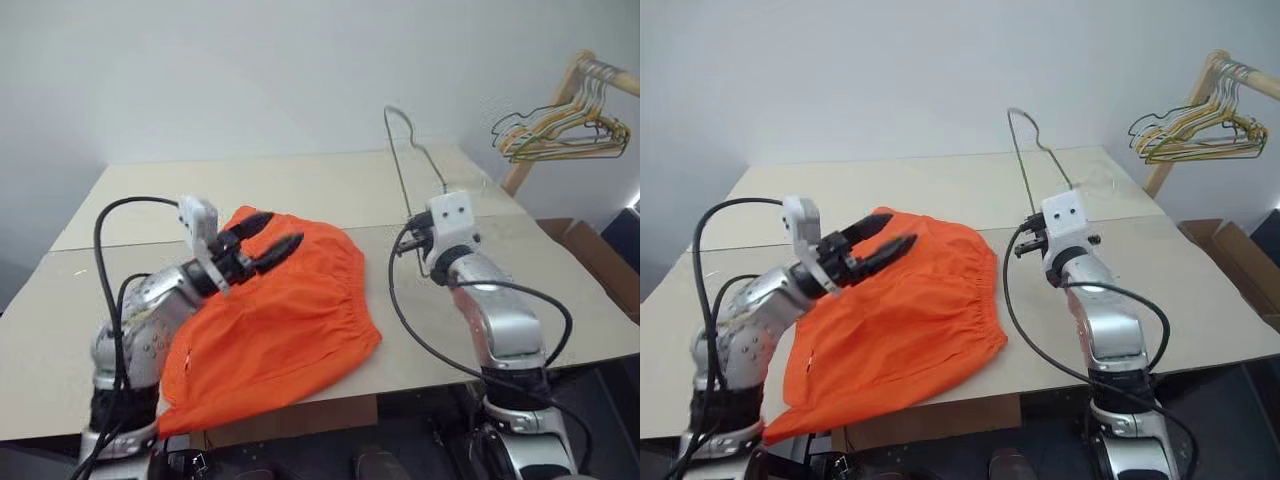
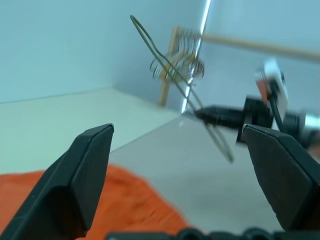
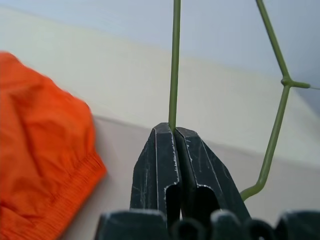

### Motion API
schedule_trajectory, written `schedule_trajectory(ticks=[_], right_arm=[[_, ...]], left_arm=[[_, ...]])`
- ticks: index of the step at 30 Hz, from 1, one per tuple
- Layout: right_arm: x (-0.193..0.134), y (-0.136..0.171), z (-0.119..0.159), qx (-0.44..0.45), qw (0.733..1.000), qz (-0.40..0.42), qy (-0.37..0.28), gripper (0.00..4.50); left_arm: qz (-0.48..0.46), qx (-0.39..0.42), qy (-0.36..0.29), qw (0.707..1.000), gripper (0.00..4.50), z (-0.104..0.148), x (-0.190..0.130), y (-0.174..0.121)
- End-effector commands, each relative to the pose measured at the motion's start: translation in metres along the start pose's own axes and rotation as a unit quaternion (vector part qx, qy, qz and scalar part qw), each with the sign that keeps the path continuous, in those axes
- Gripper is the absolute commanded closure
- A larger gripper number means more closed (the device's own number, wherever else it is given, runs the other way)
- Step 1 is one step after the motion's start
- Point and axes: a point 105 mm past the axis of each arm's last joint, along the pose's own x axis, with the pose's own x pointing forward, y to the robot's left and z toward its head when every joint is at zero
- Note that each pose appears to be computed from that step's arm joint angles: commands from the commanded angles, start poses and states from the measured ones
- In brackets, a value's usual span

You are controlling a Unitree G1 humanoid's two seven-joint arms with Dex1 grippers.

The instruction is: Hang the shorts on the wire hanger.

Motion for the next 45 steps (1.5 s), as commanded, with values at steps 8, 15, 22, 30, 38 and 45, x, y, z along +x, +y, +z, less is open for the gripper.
schedule_trajectory(ticks=[8, 15, 22, 30, 38, 45], right_arm=[[-0.022, 0.062, 0.059, -0.050, 0.974, 0.140, -0.170, 4.48], [-0.026, 0.078, 0.056, -0.083, 0.965, 0.161, -0.191, 4.48], [-0.022, 0.075, 0.054, -0.093, 0.967, 0.145, -0.189, 4.50], [-0.019, 0.076, 0.052, -0.118, 0.965, 0.132, -0.192, 4.50], [-0.021, 0.082, 0.050, -0.145, 0.959, 0.147, -0.192, 3.97], [-0.023, 0.071, 0.055, -0.124, 0.961, 0.154, -0.195, 1.69]], left_arm=[[-0.030, -0.038, -0.072, 0.996, 0.00, 0.030, 0.033, -0.017], [0.016, -0.064, -0.123, 0.990, 0.00, 0.045, 0.045, -0.006], [0.041, -0.065, -0.128, 0.989, 1.20, 0.046, 0.048, 0.000], [0.051, -0.084, -0.148, 0.984, 3.82, 0.047, 0.048, 0.003], [0.057, -0.044, -0.139, 0.988, 4.50, 0.043, 0.050, 0.000], [0.048, -0.005, -0.165, 0.985, 4.50, 0.055, 0.037, 0.005]])
